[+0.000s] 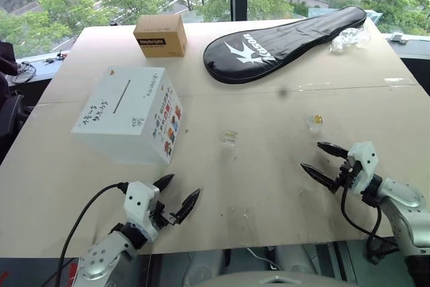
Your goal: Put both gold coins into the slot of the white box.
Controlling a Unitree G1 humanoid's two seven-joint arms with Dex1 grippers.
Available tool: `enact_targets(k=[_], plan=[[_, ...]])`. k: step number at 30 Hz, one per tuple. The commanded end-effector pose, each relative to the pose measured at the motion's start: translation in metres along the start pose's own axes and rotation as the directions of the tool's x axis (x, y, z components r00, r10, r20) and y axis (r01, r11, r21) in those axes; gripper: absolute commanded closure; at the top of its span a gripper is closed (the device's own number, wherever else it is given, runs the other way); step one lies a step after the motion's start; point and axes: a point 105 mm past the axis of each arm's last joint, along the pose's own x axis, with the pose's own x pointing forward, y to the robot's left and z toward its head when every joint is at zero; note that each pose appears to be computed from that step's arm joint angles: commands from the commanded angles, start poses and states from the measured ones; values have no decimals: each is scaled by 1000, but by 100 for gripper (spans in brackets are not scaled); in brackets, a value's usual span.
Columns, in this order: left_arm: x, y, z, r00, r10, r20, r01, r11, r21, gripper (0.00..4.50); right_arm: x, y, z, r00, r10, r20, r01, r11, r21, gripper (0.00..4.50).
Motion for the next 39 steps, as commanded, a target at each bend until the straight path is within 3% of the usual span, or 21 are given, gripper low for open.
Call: enact_targets(k=[1,6,17,22,28,36,39], plan=[[5,-6,27,998,-51,48,51,999,7,1,-6,-5,9,999,24,26,-23,999,-36,0],[17,-18,50,995,-87,57,87,996,11,1,-11,-10,7,1000,11,30,-9,999,-48,0],[21,-20,56,996,-88,32,88,996,4,1,-12,-11,5,1000,-5,31,7,999,-41,0],[21,-25,58,991,-128,37,127,992,24,1,-7,-26,11,992,-112,59,115,993,-38,0],[19,-44,82,939,-327,107,325,945,43,1,13,-51,32,945,-311,103,313,950,-4,0],[19,-58,103,841,-533,97,522,845,117,1,42,-63,41,898,-431,83,432,902,17,0],[25,-55,108,839,-537,91,522,840,148,0,47,-64,42,897,-434,82,434,901,16,129]])
